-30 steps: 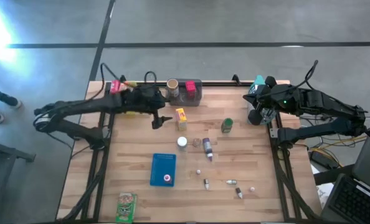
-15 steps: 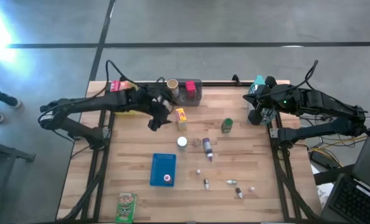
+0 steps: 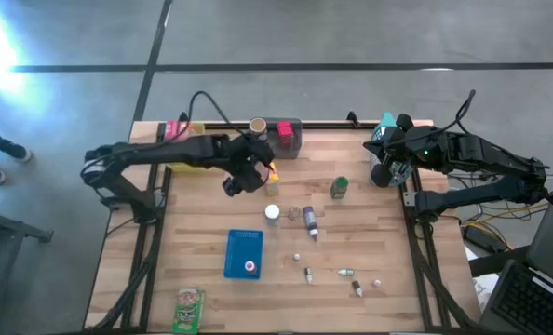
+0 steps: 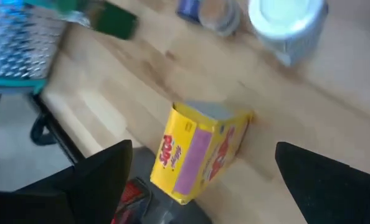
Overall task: Pick & Place Kitchen Items
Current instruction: Put the yellow cereal box into the yellow bin
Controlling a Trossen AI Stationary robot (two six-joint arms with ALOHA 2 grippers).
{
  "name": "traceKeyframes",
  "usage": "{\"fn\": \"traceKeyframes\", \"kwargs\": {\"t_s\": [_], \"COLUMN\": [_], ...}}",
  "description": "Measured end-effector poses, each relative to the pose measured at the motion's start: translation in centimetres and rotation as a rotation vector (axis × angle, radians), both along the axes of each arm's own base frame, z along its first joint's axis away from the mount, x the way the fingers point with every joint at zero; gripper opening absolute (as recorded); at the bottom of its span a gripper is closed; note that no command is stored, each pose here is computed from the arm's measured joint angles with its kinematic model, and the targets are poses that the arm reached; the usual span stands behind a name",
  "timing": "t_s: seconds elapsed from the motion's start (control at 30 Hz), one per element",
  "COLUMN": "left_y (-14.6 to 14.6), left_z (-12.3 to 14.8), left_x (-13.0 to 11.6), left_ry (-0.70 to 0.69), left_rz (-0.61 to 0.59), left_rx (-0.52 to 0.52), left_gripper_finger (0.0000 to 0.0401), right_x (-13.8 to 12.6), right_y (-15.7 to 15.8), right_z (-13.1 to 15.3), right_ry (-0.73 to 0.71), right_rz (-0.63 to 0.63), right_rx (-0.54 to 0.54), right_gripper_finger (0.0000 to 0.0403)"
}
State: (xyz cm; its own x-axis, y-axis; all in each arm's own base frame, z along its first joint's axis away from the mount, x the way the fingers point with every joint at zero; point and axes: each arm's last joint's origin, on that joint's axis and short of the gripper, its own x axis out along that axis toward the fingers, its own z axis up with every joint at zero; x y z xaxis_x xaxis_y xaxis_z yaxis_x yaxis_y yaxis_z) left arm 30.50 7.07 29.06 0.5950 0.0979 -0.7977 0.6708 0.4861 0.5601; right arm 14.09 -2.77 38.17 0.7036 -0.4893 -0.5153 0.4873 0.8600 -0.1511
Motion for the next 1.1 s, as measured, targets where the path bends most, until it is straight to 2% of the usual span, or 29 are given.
{"fn": "traceKeyframes", "kwargs": {"t_s": [0.17,0.33,0.57,1.1], "left_y": [1.2,1.7,2.4,3.0], "left_z": [-0.2,-0.6,-1.7,-4.3], "left_x": [1.3,2.3,3.0,4.3], "left_ry": [0.085,0.124,0.182,0.257], "left_rz": [0.023,-0.022,-0.054,-0.153], "left_rx": [0.077,0.168,0.226,0.248], "left_gripper_finger": [0.0398,0.0398,0.0398,0.0396], "right_x": [0.0,0.0,0.0,0.0], "right_y": [0.0,0.0,0.0,0.0], "right_z": [0.0,0.0,0.0,0.0], "right_ry": [0.000,0.000,0.001,-0.001], "right_rz": [0.000,-0.001,0.000,-0.001], "right_rx": [0.000,0.001,0.000,0.001], "right_gripper_finger": [0.0008,0.0008,0.0008,0.0008]}}
